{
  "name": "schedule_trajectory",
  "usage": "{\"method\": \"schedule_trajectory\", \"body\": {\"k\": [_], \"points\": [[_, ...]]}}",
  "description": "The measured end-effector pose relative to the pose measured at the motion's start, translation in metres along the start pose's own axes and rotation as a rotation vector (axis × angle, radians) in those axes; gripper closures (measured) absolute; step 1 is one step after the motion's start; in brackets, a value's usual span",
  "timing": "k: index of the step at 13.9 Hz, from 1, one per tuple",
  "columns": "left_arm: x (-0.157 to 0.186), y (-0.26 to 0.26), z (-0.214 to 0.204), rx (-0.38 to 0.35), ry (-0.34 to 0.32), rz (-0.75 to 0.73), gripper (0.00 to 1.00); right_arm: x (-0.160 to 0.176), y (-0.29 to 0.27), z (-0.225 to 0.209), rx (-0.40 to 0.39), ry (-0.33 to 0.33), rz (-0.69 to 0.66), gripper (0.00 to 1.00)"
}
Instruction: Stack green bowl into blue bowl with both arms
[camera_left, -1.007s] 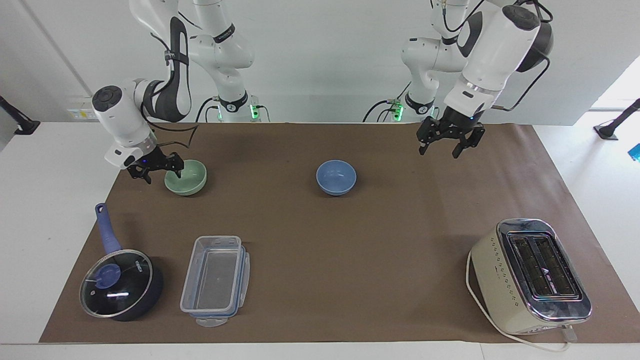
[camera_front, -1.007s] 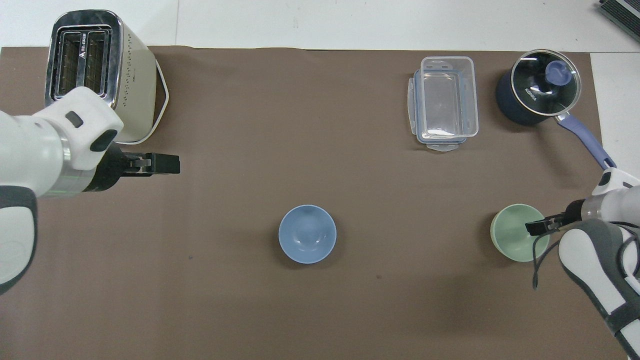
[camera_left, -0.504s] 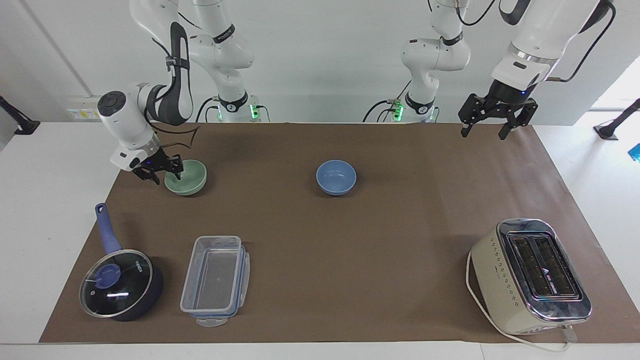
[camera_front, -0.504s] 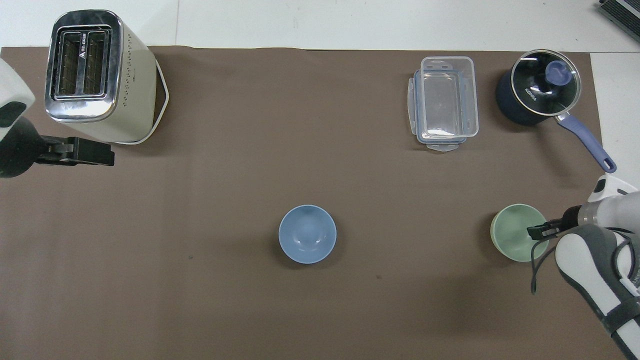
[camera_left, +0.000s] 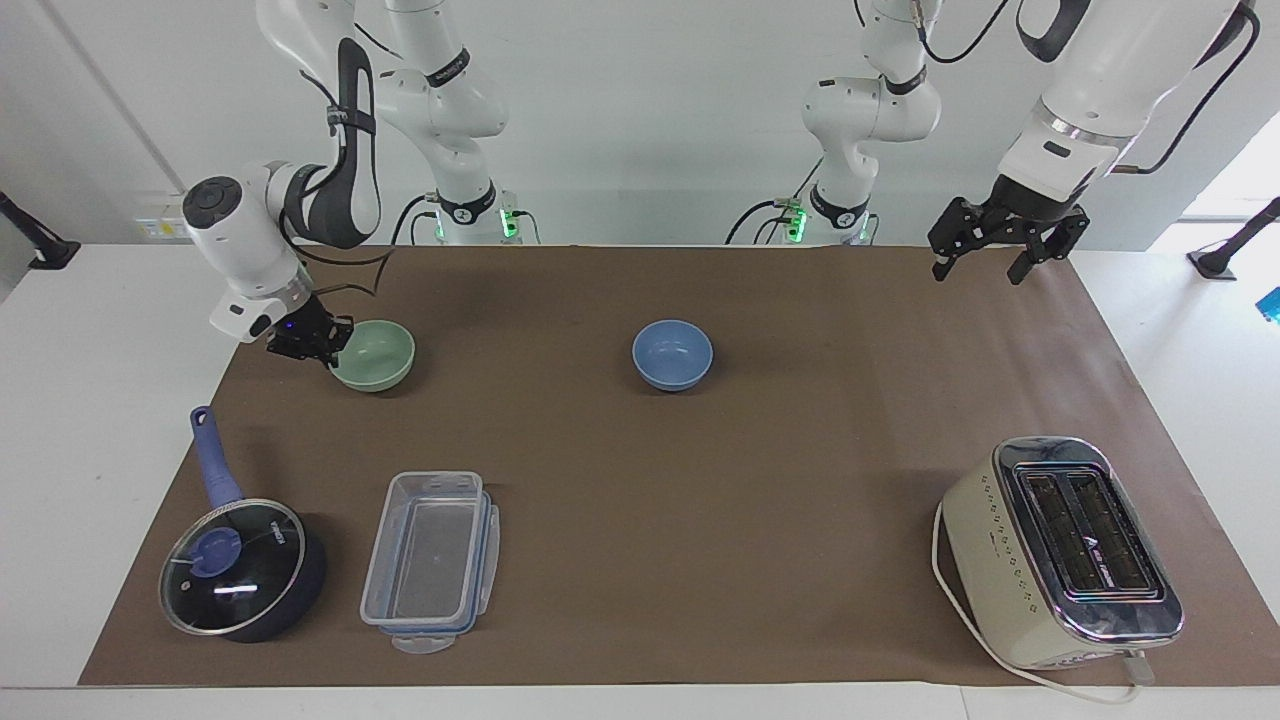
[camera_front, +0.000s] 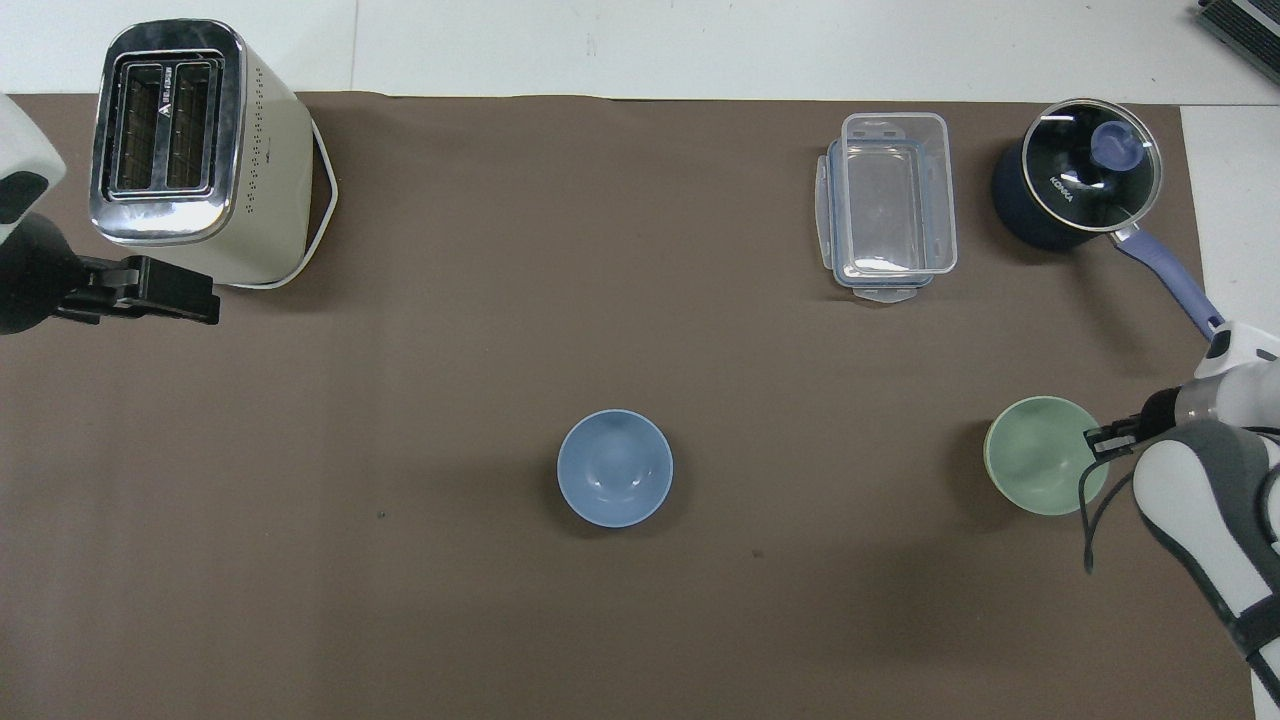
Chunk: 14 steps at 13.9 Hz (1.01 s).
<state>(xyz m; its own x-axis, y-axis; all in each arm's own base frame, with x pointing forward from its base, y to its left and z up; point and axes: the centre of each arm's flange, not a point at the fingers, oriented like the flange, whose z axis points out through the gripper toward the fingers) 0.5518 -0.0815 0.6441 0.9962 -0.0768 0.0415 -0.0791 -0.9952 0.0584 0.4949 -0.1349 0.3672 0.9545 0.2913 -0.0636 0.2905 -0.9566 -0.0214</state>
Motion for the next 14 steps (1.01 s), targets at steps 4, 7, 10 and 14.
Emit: {"method": "schedule_trajectory", "body": {"k": [4,7,10,14], "points": [[0.0,-0.005,0.001,0.001,-0.004,0.042,0.0,0.029,-0.031,-0.071,0.072,-0.009,-0.014,0.96],[-0.001,-0.01,0.004,0.001,-0.016,0.045,0.0,0.05,-0.084,-0.1,0.067,0.0,0.017,0.96],[-0.006,-0.019,0.009,0.002,-0.036,0.032,0.0,0.069,-0.156,-0.113,0.046,0.01,0.06,0.96],[-0.015,-0.024,0.009,0.002,-0.069,0.03,0.0,0.085,-0.265,-0.112,0.049,0.013,0.133,0.96]]}}
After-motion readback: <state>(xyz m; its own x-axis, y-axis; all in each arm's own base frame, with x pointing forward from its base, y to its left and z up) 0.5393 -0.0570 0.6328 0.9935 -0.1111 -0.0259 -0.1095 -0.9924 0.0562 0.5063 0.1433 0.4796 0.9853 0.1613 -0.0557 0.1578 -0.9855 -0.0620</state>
